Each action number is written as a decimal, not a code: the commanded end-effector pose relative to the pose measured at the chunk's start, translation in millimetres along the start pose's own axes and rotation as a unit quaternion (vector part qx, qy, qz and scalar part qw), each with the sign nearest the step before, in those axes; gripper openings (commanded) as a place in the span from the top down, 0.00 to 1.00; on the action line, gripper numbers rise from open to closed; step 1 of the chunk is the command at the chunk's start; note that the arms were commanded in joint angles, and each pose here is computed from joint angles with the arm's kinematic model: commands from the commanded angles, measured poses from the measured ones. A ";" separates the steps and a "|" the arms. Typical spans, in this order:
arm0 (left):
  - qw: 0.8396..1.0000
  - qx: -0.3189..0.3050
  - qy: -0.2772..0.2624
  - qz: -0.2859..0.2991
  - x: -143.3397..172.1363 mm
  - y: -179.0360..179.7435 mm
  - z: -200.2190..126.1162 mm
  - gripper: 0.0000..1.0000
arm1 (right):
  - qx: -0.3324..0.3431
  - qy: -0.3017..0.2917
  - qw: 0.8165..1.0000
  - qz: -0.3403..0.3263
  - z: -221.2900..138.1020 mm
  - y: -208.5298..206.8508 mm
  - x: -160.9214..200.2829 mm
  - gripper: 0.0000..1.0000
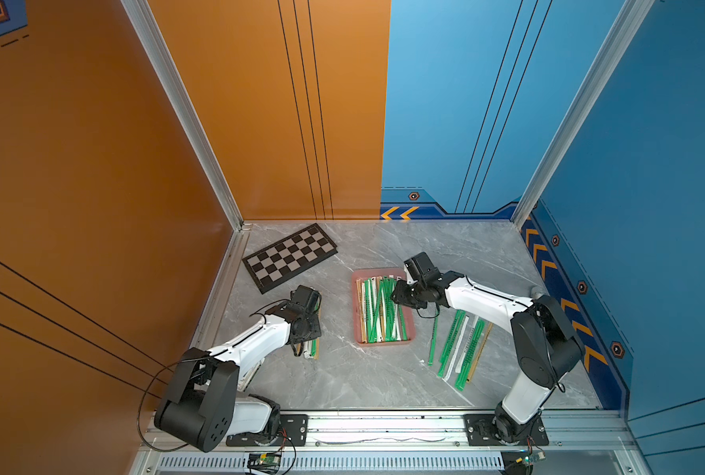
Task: Put the straws into the storage box
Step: Pick up the straw from the center of the board.
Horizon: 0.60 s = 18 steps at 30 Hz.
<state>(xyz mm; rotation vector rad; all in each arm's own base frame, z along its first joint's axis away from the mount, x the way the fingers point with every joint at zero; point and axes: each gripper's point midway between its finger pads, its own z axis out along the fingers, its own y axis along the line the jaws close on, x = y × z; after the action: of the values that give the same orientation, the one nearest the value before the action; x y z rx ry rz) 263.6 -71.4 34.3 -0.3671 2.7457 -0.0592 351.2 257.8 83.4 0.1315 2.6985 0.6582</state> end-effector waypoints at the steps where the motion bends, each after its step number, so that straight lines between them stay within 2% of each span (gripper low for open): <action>1: 1.000 -0.020 0.011 0.010 3.2 8.9 2.6 0.72 | 0.002 -0.012 1.000 -0.003 -5.8 -2.3 -4.4 0.60; 18: 0.999 -0.027 0.018 0.014 6.8 11.4 6.2 0.84 | 0.001 -0.011 1.000 0.001 -7.1 -5.1 -5.4 0.60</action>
<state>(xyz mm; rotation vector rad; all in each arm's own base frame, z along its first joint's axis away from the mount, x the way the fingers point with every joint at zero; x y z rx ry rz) 259.5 -69.9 23.9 -0.3433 2.7888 -0.0263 353.3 253.4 82.3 0.1471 2.6985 0.6536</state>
